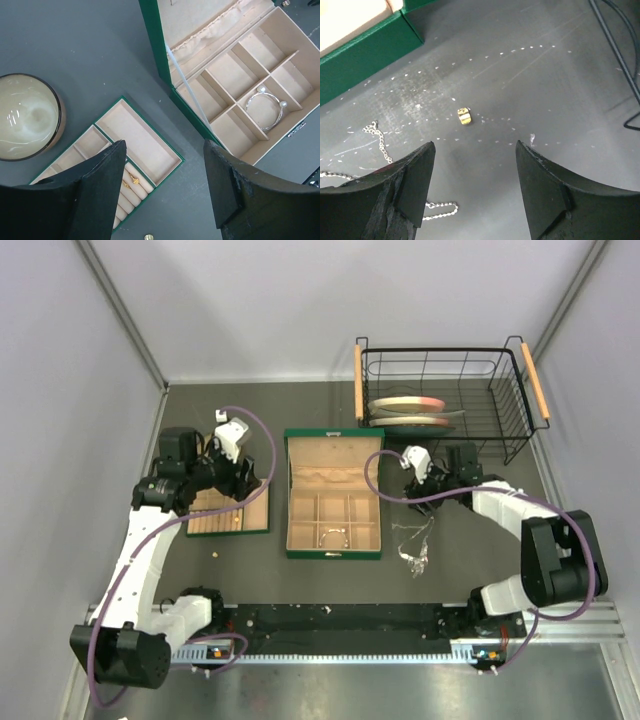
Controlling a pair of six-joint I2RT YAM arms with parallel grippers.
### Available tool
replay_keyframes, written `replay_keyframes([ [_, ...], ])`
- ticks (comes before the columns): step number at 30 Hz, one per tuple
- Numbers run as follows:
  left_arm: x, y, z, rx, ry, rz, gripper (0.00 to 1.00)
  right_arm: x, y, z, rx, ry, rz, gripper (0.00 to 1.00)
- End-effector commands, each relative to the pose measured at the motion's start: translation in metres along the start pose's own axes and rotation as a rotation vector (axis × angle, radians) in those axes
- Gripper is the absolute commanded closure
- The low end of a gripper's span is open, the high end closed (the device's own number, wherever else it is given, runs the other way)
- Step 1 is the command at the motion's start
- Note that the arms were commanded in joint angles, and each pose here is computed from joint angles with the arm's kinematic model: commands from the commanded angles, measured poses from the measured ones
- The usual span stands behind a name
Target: Organize the mixed jewelry
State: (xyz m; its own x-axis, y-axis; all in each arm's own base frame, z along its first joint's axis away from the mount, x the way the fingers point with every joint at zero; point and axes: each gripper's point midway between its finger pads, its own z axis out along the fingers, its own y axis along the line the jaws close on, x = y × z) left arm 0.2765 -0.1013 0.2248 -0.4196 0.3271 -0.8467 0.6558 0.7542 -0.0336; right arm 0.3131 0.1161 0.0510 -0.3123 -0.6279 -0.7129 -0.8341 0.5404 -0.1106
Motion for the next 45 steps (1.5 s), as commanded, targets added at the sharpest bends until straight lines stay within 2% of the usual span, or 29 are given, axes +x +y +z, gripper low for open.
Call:
replay_keyframes([
  [1, -0.018, 0.005, -0.003, -0.012, -0.064, 0.021, 0.32, -0.025, -0.006, 0.008, -0.020, -0.051, -0.069, 0.35],
  [22, -0.012, 0.013, -0.002, -0.025, -0.041, 0.045, 0.32, -0.014, -0.003, 0.031, -0.051, 0.095, -0.125, 0.48],
  [45, -0.006, 0.018, 0.001, -0.035, -0.018, 0.047, 0.32, -0.006, 0.004, 0.038, -0.068, 0.141, -0.162, 0.63],
])
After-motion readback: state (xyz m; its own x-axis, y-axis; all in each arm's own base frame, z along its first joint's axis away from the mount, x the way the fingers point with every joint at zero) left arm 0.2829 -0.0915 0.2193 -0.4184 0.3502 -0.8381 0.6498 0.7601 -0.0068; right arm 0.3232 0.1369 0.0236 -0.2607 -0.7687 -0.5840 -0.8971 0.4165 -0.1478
